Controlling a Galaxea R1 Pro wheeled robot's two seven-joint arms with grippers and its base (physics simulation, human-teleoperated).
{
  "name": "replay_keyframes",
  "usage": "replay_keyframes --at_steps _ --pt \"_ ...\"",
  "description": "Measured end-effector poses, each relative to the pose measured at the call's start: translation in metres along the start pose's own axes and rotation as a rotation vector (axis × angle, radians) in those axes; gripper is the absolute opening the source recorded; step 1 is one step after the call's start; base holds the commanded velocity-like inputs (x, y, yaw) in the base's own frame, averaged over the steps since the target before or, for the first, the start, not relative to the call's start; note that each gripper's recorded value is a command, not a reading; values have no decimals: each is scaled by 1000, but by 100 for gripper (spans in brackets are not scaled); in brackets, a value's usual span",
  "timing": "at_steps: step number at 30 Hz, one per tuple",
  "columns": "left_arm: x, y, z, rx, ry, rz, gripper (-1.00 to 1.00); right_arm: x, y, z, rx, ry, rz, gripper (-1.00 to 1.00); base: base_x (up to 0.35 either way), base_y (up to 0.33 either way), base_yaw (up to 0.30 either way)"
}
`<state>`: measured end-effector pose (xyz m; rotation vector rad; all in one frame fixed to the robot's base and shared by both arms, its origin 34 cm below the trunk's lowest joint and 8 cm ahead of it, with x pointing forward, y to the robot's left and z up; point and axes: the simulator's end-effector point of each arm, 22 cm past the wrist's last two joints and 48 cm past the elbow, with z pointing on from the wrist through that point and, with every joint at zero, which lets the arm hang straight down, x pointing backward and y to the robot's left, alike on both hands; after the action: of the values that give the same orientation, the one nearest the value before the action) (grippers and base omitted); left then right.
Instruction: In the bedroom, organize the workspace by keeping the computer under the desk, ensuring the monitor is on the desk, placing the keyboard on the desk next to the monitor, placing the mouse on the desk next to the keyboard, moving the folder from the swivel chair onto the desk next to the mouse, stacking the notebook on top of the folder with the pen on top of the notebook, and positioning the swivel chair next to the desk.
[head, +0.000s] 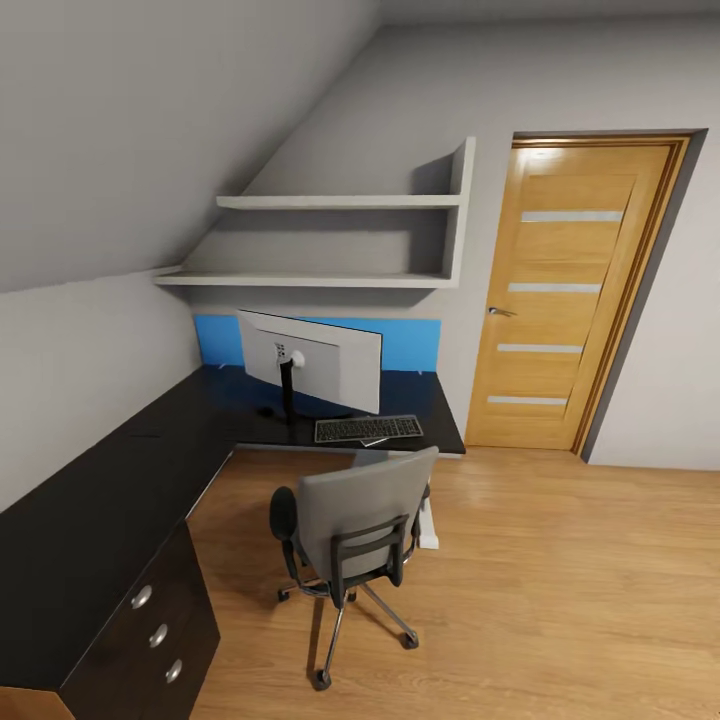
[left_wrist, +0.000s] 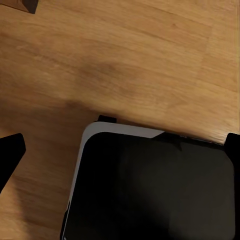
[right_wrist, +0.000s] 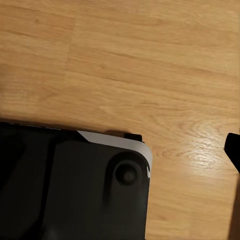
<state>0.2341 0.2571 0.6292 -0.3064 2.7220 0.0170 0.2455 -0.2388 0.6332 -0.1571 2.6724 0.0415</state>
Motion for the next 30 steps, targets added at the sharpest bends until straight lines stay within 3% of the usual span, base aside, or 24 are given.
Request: replay_keyframes --at_steps 8,21,30 --pt "-10 -2 0 4 -47 1 100 0 0 0 0 0 0 100 0 -190 0" --pt "-6 0 -1 -6 -38 -2 100 -2 4 0 -5 -4 2 100 0 -18 -1" --pt "-6 -6 -1 5 -43 -5 100 -23 -2 4 5 -54 -5 100 0 0 -204"
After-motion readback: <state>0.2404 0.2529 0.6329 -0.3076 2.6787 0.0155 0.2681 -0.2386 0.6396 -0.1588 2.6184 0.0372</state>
